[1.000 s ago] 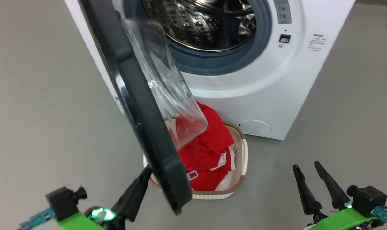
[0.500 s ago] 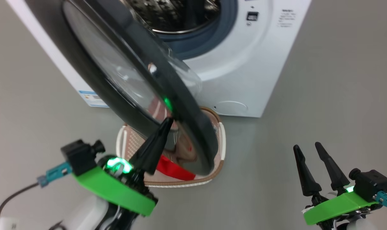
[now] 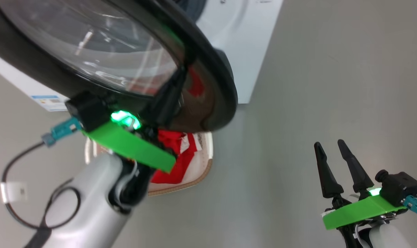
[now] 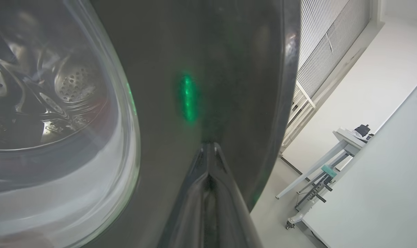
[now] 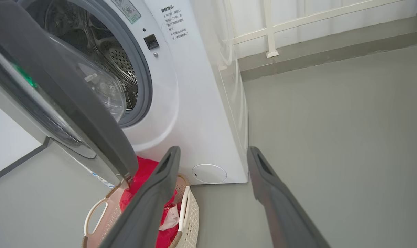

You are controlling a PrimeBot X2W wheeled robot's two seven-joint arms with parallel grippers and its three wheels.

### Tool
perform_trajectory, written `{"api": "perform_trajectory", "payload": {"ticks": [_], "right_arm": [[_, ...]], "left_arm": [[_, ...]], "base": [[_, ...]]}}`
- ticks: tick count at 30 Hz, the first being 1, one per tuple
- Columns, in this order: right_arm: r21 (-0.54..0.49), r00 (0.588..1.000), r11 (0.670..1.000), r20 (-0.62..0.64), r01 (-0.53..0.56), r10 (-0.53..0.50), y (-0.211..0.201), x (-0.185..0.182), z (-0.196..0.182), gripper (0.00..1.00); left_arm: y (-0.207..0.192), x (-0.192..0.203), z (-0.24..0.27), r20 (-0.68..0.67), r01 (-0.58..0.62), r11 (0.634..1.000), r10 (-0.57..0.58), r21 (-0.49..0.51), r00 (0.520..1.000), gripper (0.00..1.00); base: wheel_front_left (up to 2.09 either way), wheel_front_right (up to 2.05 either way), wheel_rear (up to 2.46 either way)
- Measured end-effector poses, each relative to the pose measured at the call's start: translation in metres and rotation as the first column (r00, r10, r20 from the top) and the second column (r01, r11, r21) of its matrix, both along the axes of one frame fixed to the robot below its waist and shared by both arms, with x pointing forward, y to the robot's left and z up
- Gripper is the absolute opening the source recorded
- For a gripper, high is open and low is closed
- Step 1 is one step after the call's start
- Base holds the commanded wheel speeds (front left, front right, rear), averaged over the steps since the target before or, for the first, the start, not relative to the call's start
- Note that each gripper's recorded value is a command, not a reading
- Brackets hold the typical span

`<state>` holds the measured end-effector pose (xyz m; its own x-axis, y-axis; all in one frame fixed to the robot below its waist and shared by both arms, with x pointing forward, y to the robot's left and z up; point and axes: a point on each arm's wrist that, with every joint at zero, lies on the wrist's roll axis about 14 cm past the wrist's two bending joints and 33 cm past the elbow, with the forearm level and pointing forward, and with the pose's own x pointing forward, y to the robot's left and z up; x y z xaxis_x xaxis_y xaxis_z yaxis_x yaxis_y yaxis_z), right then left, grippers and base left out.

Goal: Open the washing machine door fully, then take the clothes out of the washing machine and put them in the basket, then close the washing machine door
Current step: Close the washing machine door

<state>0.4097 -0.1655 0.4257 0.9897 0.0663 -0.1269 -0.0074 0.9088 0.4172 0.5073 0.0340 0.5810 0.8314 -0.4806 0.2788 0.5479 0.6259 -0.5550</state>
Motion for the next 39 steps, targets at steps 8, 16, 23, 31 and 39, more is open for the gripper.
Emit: {"api": "perform_trajectory", "payload": {"ticks": [8,16,23,31,39], "right_arm": [[-0.005,0.997,0.997,-0.029,0.071,-0.071,-0.020,-0.007,-0.008,1.00],[-0.008,0.994,0.995,-0.034,0.103,-0.103,-0.029,-0.006,-0.010,1.00],[-0.007,0.993,0.994,-0.021,0.113,-0.113,-0.032,-0.006,-0.006,1.00],[-0.002,0.995,0.995,0.008,0.099,-0.099,-0.028,-0.005,0.005,1.00],[-0.015,0.998,0.998,0.011,0.064,-0.063,-0.022,-0.012,0.007,1.00]], "left_arm": [[-0.019,0.040,0.003,0.015,-0.012,1.000,0.012,0.004,1.000,0.00],[-0.028,0.066,0.009,0.026,-0.037,0.999,0.037,0.000,0.999,0.00],[-0.025,0.067,0.009,0.031,-0.055,0.998,0.055,0.020,0.998,0.00],[0.002,0.043,-0.031,-0.063,-0.113,0.992,0.117,0.061,0.991,0.00],[0.049,0.000,-0.083,-0.188,-0.220,0.969,0.239,0.114,0.953,0.00]], "base": [[0.00,0.00,0.00],[0.00,0.00,0.00],[0.00,0.00,0.00],[0.00,0.00,0.00],[0.00,0.00,0.00]]}}
